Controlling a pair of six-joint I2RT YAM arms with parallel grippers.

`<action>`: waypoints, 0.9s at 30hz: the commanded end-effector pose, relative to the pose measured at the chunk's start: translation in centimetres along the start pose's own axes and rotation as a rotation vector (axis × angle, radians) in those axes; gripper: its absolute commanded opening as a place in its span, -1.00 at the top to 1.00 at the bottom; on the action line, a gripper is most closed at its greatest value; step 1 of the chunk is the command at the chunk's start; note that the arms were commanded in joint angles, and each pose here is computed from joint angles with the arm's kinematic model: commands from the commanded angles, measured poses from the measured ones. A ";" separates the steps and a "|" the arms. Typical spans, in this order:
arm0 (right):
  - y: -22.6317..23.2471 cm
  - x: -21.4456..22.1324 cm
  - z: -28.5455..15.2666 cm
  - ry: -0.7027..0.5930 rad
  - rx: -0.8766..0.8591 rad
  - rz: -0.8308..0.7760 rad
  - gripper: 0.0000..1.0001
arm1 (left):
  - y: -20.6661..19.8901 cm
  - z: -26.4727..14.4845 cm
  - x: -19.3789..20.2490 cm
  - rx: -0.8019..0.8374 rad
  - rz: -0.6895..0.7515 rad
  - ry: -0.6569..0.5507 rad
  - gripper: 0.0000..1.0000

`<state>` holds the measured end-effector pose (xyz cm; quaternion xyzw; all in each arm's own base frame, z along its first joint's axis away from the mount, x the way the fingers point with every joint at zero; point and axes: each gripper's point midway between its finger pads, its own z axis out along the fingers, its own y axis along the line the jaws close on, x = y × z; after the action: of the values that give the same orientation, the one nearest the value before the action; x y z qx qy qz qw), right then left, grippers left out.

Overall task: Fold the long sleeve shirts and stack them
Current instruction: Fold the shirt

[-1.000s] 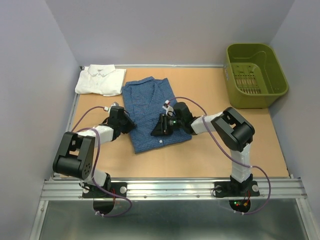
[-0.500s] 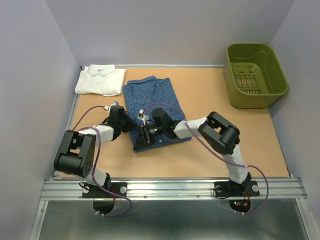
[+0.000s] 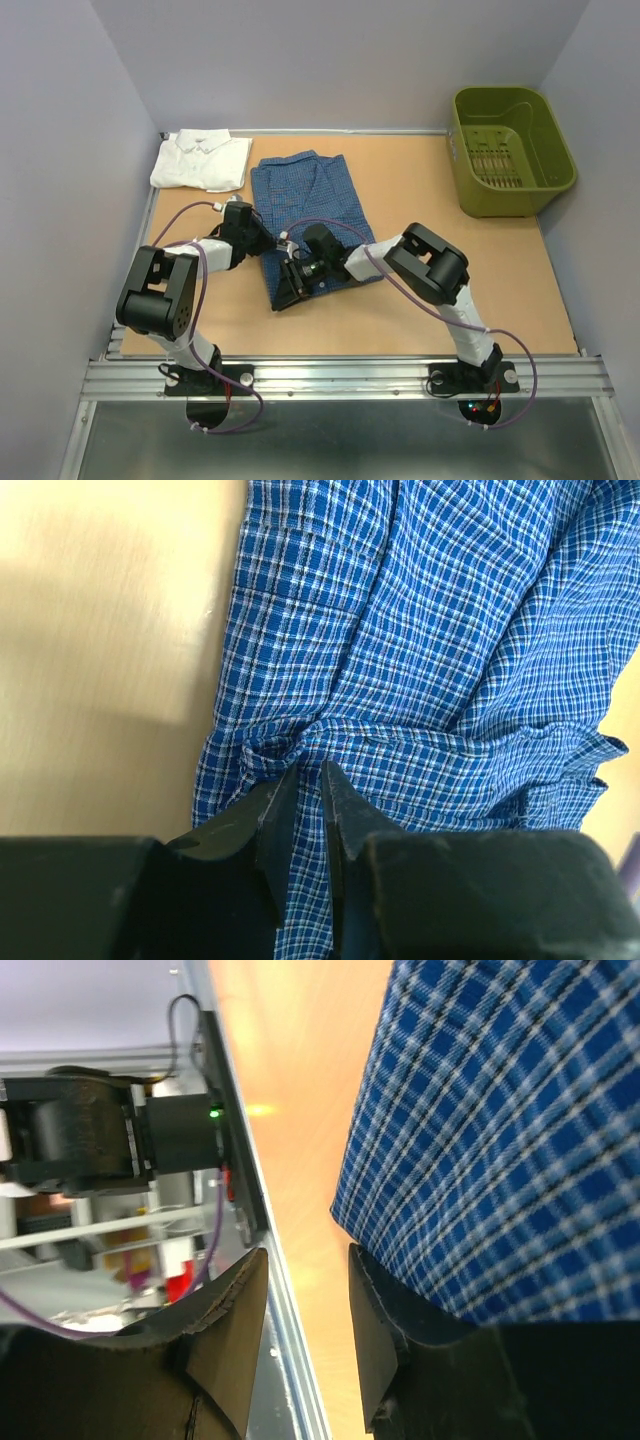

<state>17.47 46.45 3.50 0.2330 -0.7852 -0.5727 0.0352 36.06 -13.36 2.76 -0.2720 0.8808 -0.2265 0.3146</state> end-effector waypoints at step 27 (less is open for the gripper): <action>-0.2 -4.8 -14.3 -0.280 0.134 -0.020 0.12 | 0.7 0.2 -0.4 -0.048 0.044 0.005 0.43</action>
<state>24.25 37.82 5.96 0.1603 -0.8218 -0.5451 -0.0414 36.20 -13.33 2.69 -0.2616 0.8858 -0.2202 0.3136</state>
